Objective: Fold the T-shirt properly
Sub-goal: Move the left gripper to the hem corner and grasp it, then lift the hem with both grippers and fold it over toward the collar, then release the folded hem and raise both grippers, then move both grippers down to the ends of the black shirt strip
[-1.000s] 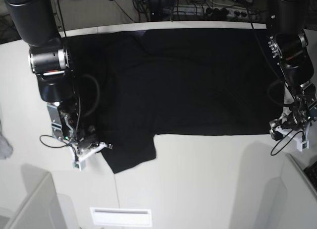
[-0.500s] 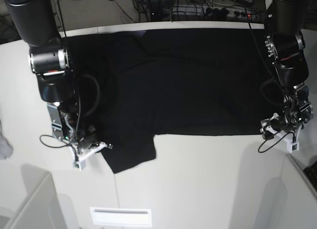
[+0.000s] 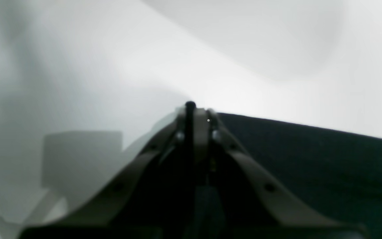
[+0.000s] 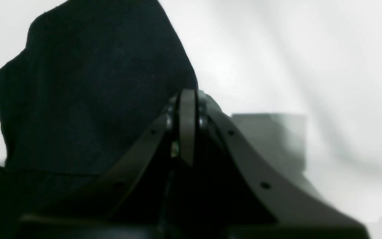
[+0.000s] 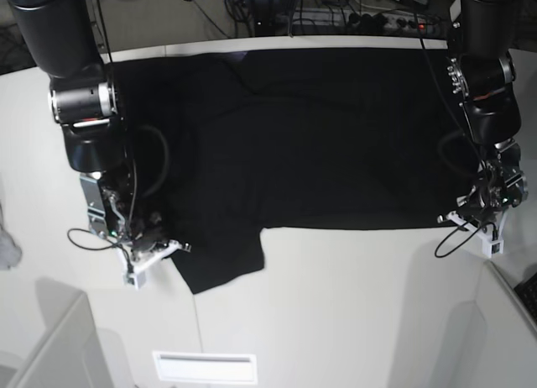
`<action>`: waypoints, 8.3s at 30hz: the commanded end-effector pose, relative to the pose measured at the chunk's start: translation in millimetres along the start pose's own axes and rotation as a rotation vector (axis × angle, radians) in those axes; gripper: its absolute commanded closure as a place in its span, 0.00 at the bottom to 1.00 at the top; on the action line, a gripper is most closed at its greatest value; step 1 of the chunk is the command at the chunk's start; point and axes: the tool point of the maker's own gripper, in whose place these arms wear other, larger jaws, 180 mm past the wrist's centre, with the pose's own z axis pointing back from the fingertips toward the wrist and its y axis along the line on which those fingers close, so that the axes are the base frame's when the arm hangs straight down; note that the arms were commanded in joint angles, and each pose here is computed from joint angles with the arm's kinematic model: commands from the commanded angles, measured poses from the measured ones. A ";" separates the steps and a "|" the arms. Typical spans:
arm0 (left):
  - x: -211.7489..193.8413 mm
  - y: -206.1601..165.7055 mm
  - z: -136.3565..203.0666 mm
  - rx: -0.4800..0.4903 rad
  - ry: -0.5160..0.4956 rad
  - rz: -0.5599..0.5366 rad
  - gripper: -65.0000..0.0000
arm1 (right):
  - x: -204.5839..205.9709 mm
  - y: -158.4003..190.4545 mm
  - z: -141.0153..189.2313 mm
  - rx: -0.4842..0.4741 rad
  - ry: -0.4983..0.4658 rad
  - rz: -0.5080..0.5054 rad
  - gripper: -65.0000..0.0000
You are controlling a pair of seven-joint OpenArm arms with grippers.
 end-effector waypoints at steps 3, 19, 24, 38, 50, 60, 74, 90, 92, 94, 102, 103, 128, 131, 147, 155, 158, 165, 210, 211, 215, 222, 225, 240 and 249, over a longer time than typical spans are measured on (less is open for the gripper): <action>7.7 5.9 4.6 0.009 0.008 -0.015 1.00 | 19.1 9.2 8.4 0.016 -0.041 0.036 1.00; 33.3 -8.2 51.7 0.036 -0.111 -0.217 1.00 | 49.6 19.2 40.1 0.055 -0.158 0.126 1.00; 28.8 2.0 72.0 0.061 -0.171 -0.178 1.00 | 46.5 20.5 50.6 0.062 -0.161 0.159 1.00; 14.9 -22.7 127.5 0.080 -0.230 -0.307 1.00 | 38.7 9.2 84.9 0.065 -0.198 0.103 1.00; 4.2 -39.4 171.7 0.092 -0.202 -0.400 1.00 | 22.1 -11.0 110.9 0.035 -0.191 0.061 1.00; -19.9 -23.6 188.8 0.051 -0.184 -0.323 1.00 | 6.9 -18.8 134.0 0.020 -0.179 0.049 1.00; -40.1 -13.7 205.5 0.020 -0.161 -0.299 1.00 | -24.6 -6.4 158.5 0.034 -0.176 0.093 1.00; -32.4 11.0 220.0 0.089 -0.178 -0.298 1.00 | -44.6 0.8 189.4 0.026 -0.143 0.106 1.00; -31.3 12.0 221.9 0.091 -0.182 -0.307 1.00 | -38.3 -1.9 196.6 0.015 -0.159 0.086 1.00; -32.2 9.9 222.7 0.077 -0.179 -0.340 1.00 | -38.5 -4.1 201.3 0.005 -0.148 0.082 1.00; -65.0 20.3 227.7 0.088 -0.086 -0.361 1.00 | -58.3 -5.8 203.2 0.000 -0.095 0.080 1.00; -69.4 21.1 228.5 0.088 -0.073 -0.364 1.00 | -60.1 -6.7 203.3 -0.002 -0.091 0.078 1.00; -118.9 43.6 245.4 0.126 0.076 -0.381 1.00 | -126.9 -4.5 226.6 0.086 0.022 -0.056 1.00; -116.2 46.1 246.6 0.134 0.075 -0.391 1.00 | -123.1 -13.1 231.0 0.072 0.011 -0.068 1.00; -122.0 51.0 250.0 0.136 0.111 -0.420 1.00 | -164.5 -5.4 231.4 0.083 0.092 -0.139 1.00; -121.6 52.8 251.1 0.142 0.111 -0.418 1.00 | -163.5 -8.1 232.2 0.076 0.090 -0.140 1.00; -121.9 53.3 251.5 0.143 0.111 -0.418 0.71 | -161.2 -14.1 234.2 0.060 0.080 -0.147 0.86; -121.3 53.4 251.9 0.145 0.110 -0.419 0.27 | -150.6 -41.2 244.9 -0.013 0.029 -0.177 0.58; -118.4 3.4 108.1 0.117 0.205 -0.374 1.00 | -136.5 -33.7 133.7 -0.065 0.119 -0.028 1.00; -113.6 2.9 108.4 0.122 0.207 -0.374 1.00 | -130.7 -32.9 134.0 -0.064 0.105 -0.027 1.00; -84.5 -1.1 118.2 0.145 0.139 -0.394 1.00 | -118.4 -24.6 138.0 -0.045 0.068 -0.006 1.00; -26.4 -19.7 164.5 0.204 -0.059 -0.494 1.00 | -95.6 -8.6 155.6 -0.029 0.008 0.043 1.00; -36.6 -23.2 180.9 0.215 -0.019 -0.518 1.00 | -96.0 -5.3 156.9 -0.024 0.020 0.044 1.00; -132.1 -13.7 156.1 0.041 0.146 -0.368 1.00 | -101.2 -7.1 156.5 -0.028 0.036 0.042 1.00; -121.9 21.9 152.9 0.111 0.127 -0.254 1.00 | -102.1 -8.8 156.7 -0.033 0.040 0.045 1.00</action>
